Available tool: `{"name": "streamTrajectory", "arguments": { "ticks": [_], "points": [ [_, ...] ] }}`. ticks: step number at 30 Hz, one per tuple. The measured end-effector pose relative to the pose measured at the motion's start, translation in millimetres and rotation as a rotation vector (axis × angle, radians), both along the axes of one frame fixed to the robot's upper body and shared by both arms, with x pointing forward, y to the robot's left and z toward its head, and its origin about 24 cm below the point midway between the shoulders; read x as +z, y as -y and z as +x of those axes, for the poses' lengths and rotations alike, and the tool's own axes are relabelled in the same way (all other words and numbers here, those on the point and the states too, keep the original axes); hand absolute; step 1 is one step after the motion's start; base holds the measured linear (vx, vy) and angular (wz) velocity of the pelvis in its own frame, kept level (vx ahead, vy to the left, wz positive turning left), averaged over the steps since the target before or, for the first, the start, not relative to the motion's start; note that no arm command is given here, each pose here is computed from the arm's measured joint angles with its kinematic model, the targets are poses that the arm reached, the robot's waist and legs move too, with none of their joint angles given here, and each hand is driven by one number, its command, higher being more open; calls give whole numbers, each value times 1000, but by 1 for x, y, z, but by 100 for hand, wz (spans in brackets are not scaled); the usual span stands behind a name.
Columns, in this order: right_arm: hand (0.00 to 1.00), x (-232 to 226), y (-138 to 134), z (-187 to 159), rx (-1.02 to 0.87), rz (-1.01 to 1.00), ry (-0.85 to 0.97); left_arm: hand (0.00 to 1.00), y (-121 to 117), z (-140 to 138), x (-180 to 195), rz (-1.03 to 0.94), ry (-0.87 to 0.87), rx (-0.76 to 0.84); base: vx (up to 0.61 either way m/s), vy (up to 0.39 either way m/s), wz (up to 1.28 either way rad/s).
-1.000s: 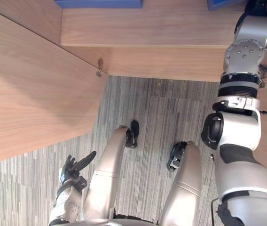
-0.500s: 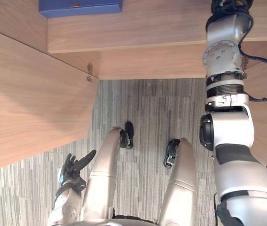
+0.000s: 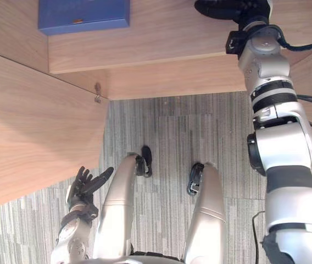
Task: Walk over to the cabinet, pick up the folder, carry it to the office cabinet, place the folder inside the office cabinet, then close the office cabinet door
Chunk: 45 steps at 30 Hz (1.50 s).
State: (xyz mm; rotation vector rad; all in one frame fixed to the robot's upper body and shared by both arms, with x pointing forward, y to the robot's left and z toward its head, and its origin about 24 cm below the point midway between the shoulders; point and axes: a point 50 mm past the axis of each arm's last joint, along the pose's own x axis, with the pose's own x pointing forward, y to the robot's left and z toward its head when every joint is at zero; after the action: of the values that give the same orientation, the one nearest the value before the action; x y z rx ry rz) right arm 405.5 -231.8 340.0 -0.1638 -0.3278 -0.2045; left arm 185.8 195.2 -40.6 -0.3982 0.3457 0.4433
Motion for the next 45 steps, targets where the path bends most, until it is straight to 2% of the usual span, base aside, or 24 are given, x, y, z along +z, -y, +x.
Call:
{"name": "streamTrajectory", "arguments": {
  "ticks": [7, 15, 21, 24, 29, 39, 42, 45],
  "points": [
    [100, -3, 1, 0, -34, -226, -38, 100, -1, -6, 0, 33, -4, -26, -20, 22, -13],
    [100, -19, -21, -1, -35, -633, -52, 100, 3, -9, -2, 23, -5, -63, -16, 21, -14],
    [100, -33, -35, -3, 67, -913, -120, 100, 5, -9, 1, 19, 18, -98, -16, 4, 0],
    [100, -69, -46, -3, 142, -1088, -215, 100, 4, -12, 2, 36, 20, -110, 0, 0, 0],
    [100, -83, -50, -6, 140, -1198, -224, 100, 5, -14, 1, 29, 7, -120, 1, -1, -2],
    [100, -118, -51, -9, 169, -1261, -298, 100, 5, -15, 0, 29, -3, -130, 1, 4, -3],
    [100, -144, -60, -10, 225, -1267, -350, 100, 5, -20, -11, 16, -53, -125, 33, 38, -28],
    [100, -197, -77, -19, 355, -1304, -452, 100, 6, -28, -25, 1, -125, -115, 94, 50, -31]
  ]
}}
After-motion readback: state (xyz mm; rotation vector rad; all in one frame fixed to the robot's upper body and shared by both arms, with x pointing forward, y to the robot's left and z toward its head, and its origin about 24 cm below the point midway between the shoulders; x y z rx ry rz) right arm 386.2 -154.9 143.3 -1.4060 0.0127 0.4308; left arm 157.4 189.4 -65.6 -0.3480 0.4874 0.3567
